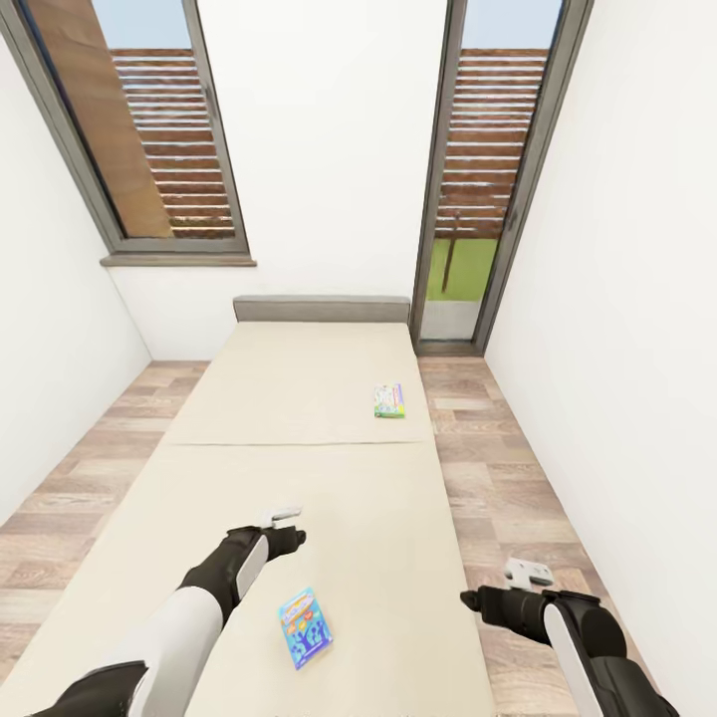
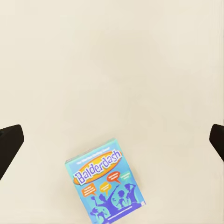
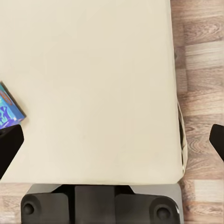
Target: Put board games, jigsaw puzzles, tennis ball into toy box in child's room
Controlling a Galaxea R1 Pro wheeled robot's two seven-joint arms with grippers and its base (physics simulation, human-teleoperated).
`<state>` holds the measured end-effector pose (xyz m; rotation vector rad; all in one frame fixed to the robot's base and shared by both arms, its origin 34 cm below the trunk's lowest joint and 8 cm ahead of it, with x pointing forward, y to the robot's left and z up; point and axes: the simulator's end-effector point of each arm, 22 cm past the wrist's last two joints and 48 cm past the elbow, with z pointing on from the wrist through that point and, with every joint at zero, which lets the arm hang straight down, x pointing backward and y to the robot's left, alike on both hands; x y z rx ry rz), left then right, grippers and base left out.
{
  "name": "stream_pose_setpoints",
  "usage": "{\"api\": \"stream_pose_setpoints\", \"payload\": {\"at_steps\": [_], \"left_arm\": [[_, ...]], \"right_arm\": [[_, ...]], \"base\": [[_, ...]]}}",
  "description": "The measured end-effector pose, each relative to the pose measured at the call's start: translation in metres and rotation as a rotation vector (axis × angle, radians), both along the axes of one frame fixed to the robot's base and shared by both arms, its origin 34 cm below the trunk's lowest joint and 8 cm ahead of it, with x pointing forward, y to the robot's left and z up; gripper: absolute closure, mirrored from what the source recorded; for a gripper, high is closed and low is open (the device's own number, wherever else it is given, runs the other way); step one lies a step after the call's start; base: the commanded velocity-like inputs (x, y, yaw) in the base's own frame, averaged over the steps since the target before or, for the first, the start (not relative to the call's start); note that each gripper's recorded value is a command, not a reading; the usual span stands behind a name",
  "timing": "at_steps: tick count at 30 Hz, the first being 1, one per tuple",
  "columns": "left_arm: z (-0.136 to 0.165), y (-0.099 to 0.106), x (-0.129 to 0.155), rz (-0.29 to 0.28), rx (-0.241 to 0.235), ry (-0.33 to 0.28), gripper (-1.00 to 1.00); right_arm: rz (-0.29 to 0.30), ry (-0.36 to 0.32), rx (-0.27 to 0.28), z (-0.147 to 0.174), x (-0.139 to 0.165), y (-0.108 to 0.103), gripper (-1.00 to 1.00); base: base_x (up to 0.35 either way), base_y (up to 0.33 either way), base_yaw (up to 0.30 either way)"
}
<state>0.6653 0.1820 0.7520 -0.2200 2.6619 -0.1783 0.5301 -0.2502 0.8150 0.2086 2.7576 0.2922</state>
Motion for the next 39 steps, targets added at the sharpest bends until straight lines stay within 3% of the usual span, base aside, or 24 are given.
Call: {"api": "stream_pose_setpoints", "payload": {"at_steps": [9, 15, 20, 28, 33, 39], "left_arm": [[0.021, -0.005, 0.018, -0.020, -0.024, 0.046, -1.00], [0.051, -0.014, 0.054, -0.028, -0.039, 0.014, -1.00], [0.053, -0.027, 0.059, -0.039, -0.053, 0.016, -1.00], [0.036, -0.032, 0.048, -0.044, -0.056, 0.049, -1.00], [0.029, -0.032, 0.048, -0.040, -0.053, 0.042, -1.00], [0.011, -0.035, 0.040, -0.031, -0.049, 0.027, -1.00]], "right_arm": [[0.002, 0.049, 0.001, -0.009, -0.009, -0.001, -1.00], [-0.001, 0.061, 0.003, -0.012, -0.010, -0.002, -1.00], [-0.013, 0.067, 0.008, -0.013, -0.011, -0.007, -1.00], [-0.116, 0.082, 0.010, -0.015, -0.016, -0.052, -1.00], [-0.156, 0.058, 0.089, -0.010, -0.014, -0.059, -1.00], [-0.127, 0.013, 0.208, 0.003, -0.006, -0.055, -1.00]], "base": [[0.000, 0.000, 0.000], [0.000, 0.000, 0.000], [0.000, 0.000, 0.000], [0.000, 0.000, 0.000], [0.000, 0.000, 0.000], [0.000, 0.000, 0.000]]}}
